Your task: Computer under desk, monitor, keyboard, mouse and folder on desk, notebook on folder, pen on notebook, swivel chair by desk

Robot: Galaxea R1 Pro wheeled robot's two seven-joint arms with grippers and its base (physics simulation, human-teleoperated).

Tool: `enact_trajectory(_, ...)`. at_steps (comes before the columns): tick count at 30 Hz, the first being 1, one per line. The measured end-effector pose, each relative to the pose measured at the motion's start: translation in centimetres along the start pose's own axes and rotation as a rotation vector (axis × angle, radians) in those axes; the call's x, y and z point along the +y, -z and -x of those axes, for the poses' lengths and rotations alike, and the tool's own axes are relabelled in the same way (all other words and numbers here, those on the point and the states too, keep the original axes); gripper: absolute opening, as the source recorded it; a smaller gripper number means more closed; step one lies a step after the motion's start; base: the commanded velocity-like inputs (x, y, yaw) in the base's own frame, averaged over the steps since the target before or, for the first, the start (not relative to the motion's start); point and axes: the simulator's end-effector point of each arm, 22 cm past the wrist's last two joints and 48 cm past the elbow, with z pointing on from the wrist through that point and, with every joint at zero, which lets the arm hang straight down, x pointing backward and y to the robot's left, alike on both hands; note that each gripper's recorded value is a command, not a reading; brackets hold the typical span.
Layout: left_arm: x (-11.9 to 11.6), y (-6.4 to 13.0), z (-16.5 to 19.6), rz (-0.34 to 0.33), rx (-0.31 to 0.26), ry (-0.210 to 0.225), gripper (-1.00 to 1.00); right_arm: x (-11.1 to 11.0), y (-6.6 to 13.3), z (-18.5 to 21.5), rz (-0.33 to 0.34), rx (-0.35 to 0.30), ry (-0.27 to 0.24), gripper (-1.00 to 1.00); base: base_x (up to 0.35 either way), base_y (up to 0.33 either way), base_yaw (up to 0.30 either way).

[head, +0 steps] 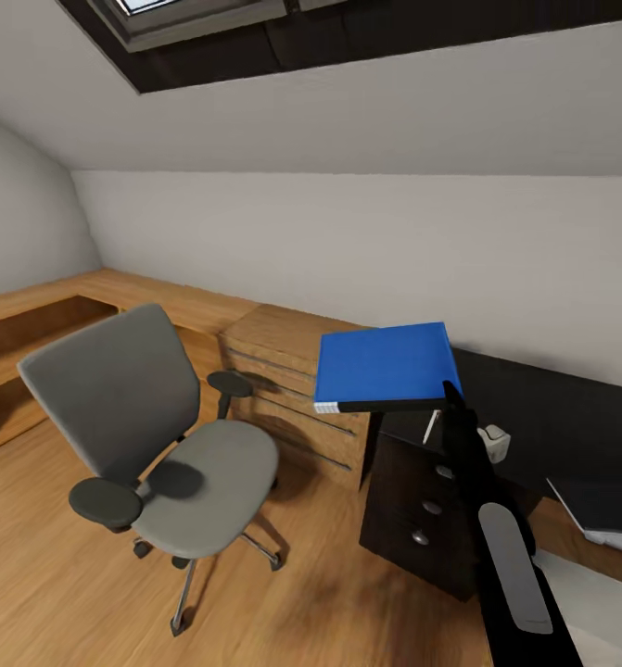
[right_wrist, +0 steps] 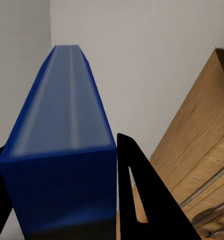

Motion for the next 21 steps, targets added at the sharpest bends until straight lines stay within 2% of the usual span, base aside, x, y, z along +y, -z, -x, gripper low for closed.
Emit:
enact_trajectory(14,0.8,1.9,0.1,0.008,0.003,-0.003,1.0,0.3,-0.3,0.9,-0.056,-0.008,0.002,-1.0,0.0,0.0,-0.253)
enact_trajectory(17,0.9,2.3,0.9,0.009,-0.031,0.01,1.0,0.6,-0.4,1.1,-0.06,-0.01,0.002,-1.0,0.0,0.0,-0.252)
enact_trajectory(20,1.0,2.8,2.4,0.009,-0.103,0.04,1.0,0.5,-0.4,1.3,-0.075,-0.014,0.002,-1.0,0.0,0.0,-0.252)
enact_trajectory(21,1.0,2.8,2.5,0.009,-0.111,0.042,1.0,0.4,-0.4,1.4,-0.079,-0.014,0.002,-1.0,0.0,0.0,-0.252)
